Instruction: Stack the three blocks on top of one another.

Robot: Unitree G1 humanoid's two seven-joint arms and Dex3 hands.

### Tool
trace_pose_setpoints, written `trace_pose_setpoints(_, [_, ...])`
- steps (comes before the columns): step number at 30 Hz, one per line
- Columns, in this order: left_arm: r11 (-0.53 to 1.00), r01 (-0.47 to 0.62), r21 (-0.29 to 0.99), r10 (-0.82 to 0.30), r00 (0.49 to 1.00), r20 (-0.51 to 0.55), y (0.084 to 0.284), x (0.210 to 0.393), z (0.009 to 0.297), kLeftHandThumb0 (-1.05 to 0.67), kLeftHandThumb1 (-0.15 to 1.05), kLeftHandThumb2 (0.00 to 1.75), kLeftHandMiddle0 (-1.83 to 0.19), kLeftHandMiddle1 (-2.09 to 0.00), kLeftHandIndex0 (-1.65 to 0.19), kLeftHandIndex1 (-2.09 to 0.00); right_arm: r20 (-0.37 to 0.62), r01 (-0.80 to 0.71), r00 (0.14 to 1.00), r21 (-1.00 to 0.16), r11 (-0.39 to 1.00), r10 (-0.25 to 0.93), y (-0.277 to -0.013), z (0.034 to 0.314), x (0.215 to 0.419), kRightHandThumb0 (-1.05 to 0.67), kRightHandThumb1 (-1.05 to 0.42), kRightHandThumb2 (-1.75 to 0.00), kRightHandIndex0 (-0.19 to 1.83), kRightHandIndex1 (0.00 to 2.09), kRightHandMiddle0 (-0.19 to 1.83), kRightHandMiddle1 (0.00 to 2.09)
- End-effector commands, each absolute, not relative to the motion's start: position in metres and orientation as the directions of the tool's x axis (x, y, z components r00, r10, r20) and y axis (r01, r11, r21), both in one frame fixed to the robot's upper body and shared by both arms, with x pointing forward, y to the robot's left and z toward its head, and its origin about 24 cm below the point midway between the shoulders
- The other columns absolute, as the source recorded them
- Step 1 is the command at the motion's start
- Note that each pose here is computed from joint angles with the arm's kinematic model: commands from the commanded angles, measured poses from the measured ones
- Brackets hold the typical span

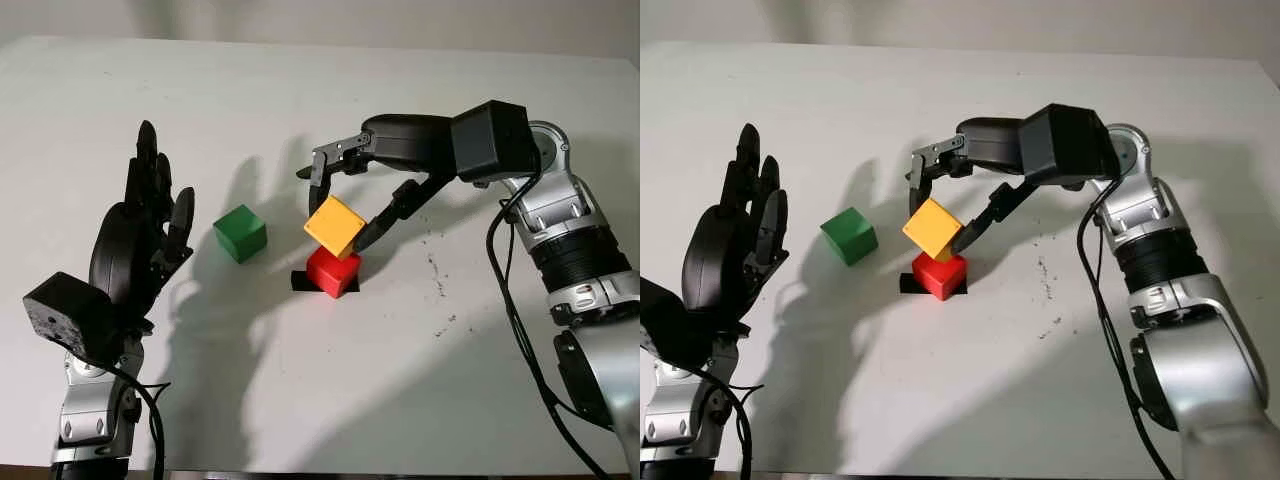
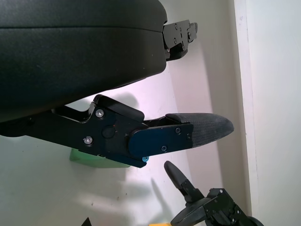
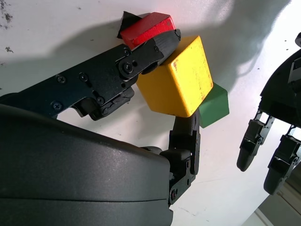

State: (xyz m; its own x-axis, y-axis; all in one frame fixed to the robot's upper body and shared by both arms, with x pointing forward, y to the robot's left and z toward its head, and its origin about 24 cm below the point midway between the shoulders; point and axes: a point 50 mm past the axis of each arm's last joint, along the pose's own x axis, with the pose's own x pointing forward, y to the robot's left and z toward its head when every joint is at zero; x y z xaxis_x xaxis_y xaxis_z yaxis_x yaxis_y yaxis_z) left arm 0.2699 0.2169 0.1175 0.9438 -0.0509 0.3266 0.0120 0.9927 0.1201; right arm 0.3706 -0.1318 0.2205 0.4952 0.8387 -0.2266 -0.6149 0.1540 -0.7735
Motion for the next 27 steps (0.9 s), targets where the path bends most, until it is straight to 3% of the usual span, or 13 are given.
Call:
trace_pose_setpoints(1, [0.992,0.015,0.124,-0.057,0.939,0.340,0.215,0.270,0.119,-0.76,1.05,0.53,0.19,0.00,0.19,0.00,-0.223,-0.613,0.497,-0.774,0.158,0.838,-0.134,0.218,0.370,-0.47,-0.95,-0.06,0.27,0.03,0.35,1.55])
trace_pose_setpoints(27, [0.992,0.018,0.122,-0.059,0.940,0.336,0.217,0.269,0.120,-0.76,1.05,0.52,0.19,0.00,0.19,0.00,-0.310,-0.645,0.515,-0.754,0.123,0.799,-0.136,0.192,0.375,-0.51,-0.94,-0.05,0.26,0.05,0.38,1.55])
